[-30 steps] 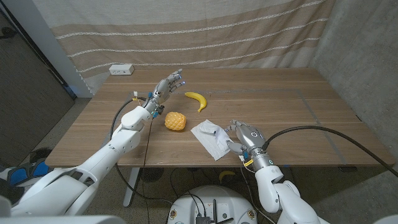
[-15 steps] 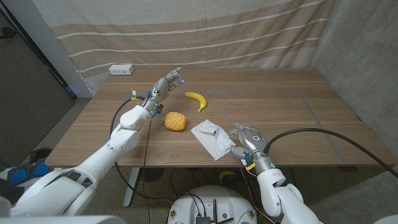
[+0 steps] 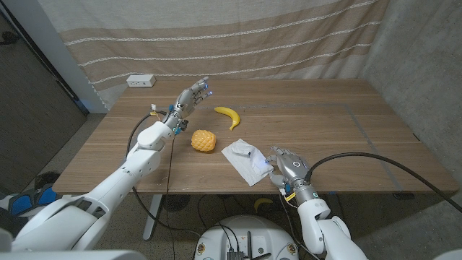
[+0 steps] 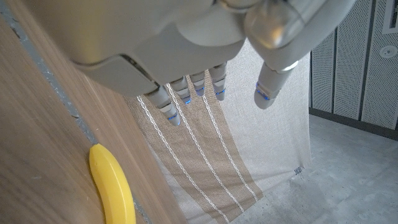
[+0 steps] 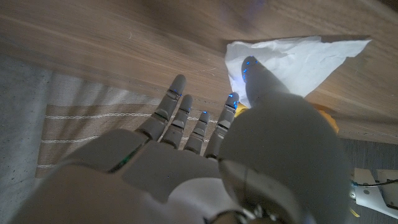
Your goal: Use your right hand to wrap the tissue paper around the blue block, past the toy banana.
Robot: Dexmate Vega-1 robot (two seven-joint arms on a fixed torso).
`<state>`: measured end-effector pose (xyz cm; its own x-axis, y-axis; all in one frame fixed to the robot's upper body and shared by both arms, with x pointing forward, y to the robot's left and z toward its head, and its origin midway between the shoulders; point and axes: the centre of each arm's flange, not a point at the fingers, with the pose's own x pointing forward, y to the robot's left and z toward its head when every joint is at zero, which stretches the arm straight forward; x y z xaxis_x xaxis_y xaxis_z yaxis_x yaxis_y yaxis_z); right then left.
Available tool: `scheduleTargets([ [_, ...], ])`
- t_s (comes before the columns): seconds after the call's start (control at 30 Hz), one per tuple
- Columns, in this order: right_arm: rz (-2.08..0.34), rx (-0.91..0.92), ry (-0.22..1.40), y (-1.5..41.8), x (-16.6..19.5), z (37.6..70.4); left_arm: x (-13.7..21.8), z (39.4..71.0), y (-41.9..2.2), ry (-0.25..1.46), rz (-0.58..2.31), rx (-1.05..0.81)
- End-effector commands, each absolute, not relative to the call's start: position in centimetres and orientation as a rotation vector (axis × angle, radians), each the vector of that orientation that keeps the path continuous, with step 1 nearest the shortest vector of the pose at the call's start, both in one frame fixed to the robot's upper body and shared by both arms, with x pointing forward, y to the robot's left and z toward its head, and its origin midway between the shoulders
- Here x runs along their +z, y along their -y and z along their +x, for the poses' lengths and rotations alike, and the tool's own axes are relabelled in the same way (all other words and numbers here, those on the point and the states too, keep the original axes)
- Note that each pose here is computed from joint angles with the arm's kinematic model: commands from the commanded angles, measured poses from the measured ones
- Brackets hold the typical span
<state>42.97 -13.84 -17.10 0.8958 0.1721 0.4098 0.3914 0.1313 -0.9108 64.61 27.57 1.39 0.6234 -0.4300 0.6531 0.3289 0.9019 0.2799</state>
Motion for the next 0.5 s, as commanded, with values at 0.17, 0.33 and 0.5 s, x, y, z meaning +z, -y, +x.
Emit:
scheduleTargets([
  [0.17,-1.437,-0.145,0.484,13.7,-18.6,43.9,1.2,63.3,-28.9,0.784,0.074,-0.439],
  [0.33,-1.444,-0.127,0.483,13.8,-18.7,44.4,0.8,62.6,-29.4,0.783,0.059,-0.429],
  [0.5,-1.453,-0.119,0.482,13.8,-18.8,44.7,0.5,62.0,-29.9,0.785,0.049,-0.413],
])
